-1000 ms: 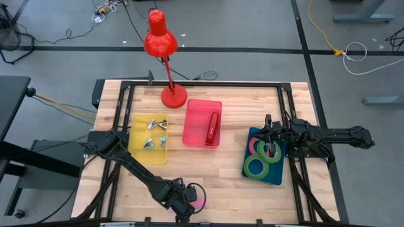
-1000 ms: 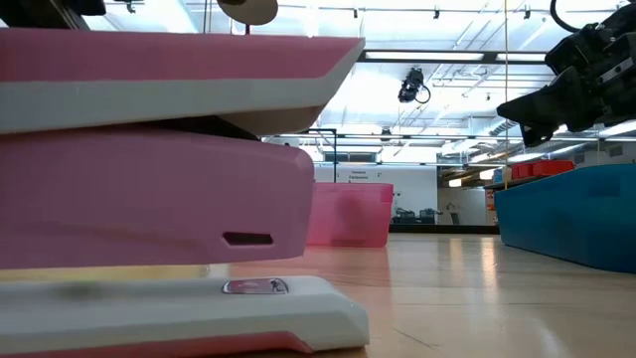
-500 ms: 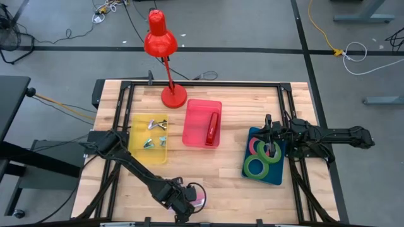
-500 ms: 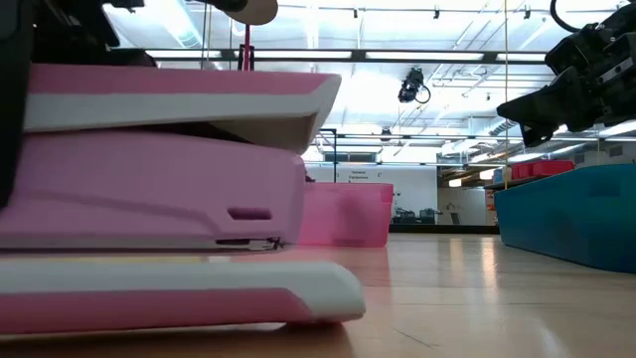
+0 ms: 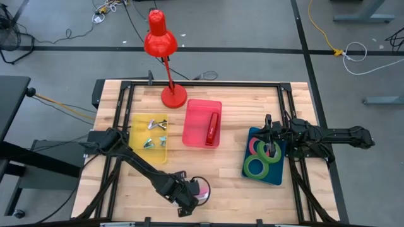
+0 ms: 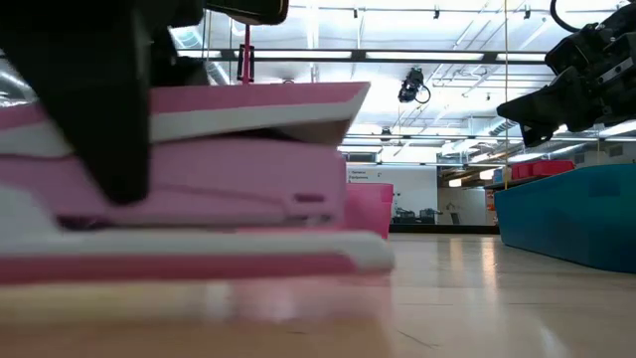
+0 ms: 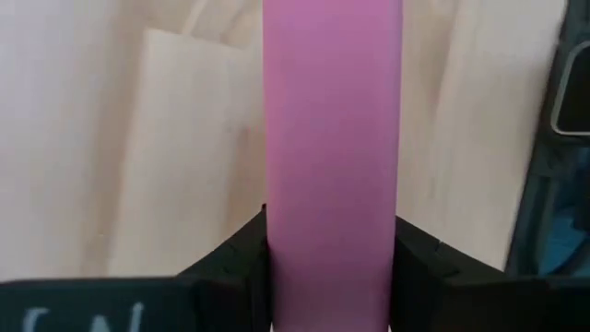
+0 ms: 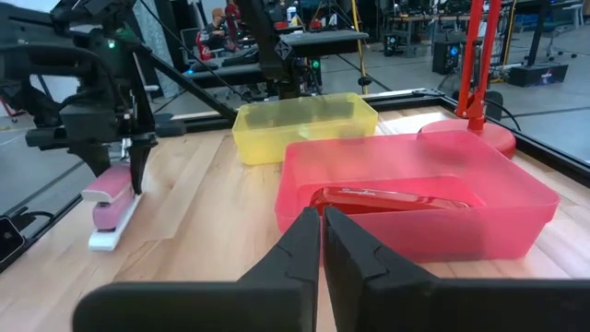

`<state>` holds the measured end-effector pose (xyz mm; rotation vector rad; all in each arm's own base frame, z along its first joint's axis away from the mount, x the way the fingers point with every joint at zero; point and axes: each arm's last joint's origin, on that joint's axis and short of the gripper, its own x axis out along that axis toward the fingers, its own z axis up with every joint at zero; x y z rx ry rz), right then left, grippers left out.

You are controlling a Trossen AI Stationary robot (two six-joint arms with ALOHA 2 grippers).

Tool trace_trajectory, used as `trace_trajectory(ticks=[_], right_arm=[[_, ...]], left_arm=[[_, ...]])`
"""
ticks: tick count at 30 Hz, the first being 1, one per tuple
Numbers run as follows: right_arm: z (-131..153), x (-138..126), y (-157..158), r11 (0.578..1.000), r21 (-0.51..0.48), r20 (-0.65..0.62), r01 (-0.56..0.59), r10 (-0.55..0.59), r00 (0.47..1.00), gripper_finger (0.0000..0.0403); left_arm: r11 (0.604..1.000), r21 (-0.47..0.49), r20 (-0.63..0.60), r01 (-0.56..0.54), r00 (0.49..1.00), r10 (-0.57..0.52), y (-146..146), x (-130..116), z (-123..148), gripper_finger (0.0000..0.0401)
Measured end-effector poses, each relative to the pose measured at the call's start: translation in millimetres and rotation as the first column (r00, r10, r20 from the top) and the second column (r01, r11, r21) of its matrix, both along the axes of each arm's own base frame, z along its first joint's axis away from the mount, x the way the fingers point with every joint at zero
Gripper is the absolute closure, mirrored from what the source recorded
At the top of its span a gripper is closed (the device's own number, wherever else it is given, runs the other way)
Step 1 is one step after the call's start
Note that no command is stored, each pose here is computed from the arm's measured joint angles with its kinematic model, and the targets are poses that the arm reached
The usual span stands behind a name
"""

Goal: Pick and place Stapler, Stapler remover, tape
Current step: Put the pink stapler into the red bin

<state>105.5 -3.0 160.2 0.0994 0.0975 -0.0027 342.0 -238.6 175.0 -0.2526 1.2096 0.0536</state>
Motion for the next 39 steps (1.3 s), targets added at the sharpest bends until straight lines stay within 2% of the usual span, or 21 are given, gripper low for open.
trace_trajectory(ticks=[7, 15, 24, 34, 39], right_arm=[[0, 0, 0, 1.0, 0.0, 0.0, 0.0, 0.0, 1.0, 0.0382], [0, 0, 0, 1.0, 0.0, -0.001, 0.0, 0.0, 1.0, 0.0382], [0, 0, 0, 1.0, 0.0, -0.001, 0.0, 0.0, 1.0, 0.0382], [0, 0, 0, 1.0, 0.0, -0.001, 0.0, 0.0, 1.0, 0.0382], [0, 0, 0, 1.0, 0.0, 0.0, 0.0, 0.0, 1.0, 0.0382]], left_arm=[[0.997, 0.082, 0.007, 0.007, 1.0, -0.007, 23, -1, 21, 0.0256], [0.986, 0.167, 0.065, -0.02, 0.998, 0.009, 60, -6, 64, 0.0256], [0.961, 0.245, 0.189, -0.126, 0.979, 0.08, 119, -4, 109, 0.0256], [0.946, 0.248, 0.168, -0.209, 0.971, 0.17, 189, 10, 113, 0.0256], [0.916, 0.244, 0.175, -0.318, 0.944, 0.281, 224, 14, 113, 0.0256]])
